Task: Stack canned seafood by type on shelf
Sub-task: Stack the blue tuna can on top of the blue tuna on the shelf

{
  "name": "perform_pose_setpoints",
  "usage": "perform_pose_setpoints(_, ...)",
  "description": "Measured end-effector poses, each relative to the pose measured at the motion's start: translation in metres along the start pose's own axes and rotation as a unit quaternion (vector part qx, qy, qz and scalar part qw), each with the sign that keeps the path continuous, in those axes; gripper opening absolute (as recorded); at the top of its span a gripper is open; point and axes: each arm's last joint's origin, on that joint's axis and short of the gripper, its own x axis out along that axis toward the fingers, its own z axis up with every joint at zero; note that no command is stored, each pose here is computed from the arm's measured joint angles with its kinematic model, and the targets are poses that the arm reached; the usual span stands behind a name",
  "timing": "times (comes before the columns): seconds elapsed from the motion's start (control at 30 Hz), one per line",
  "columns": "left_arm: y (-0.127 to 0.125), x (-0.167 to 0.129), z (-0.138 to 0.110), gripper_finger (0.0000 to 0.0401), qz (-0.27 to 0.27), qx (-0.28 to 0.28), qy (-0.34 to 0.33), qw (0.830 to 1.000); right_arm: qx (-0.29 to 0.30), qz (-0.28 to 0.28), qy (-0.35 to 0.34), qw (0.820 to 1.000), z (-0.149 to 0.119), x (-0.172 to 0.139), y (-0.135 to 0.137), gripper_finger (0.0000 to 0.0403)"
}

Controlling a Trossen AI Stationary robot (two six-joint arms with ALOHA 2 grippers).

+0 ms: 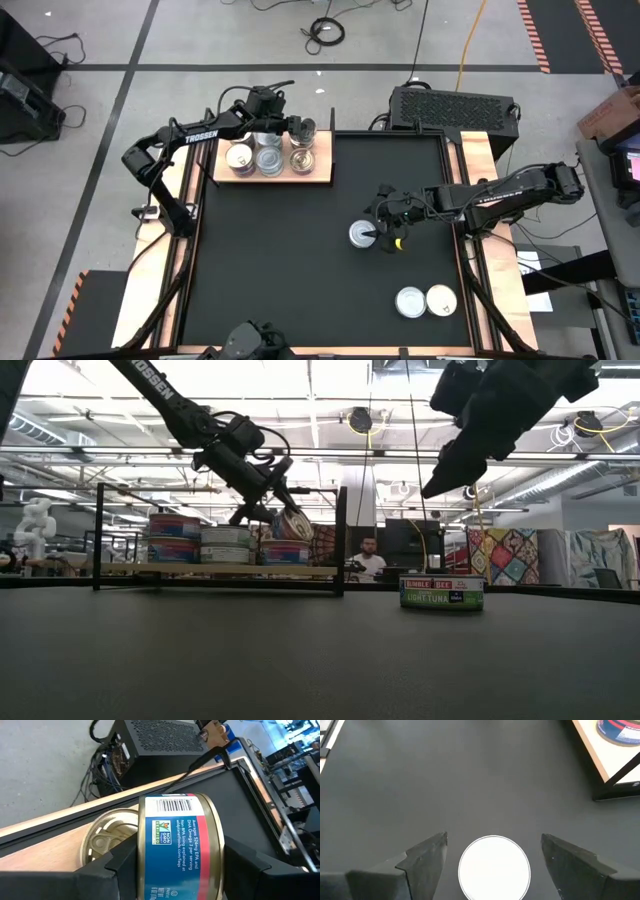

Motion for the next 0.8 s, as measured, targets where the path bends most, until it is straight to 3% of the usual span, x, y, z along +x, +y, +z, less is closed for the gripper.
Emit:
perform_pose_setpoints(0.3,0.0027,-0.0014,0.0023,0.02,-0.009,-0.004,0.002,1.0,0.0,0.005,-0.028,1.0,0.0055,-0.0001,0.001,0.0313)
perform_pose_setpoints(0.53,0.0005,-0.005,0.0061,0.0221,-0.036,0.021,-0.002,0.999,0.001,0.005,-0.028,1.0,0.0054,-0.0001,0.001,0.0313)
perform_pose_setpoints(0.8,0.0014,-0.005,0.0053,0.0224,-0.031,0.041,0.001,0.999,0.002,0.005,-0.028,1.0,0.0054,-0.0001,0.001,0.0313)
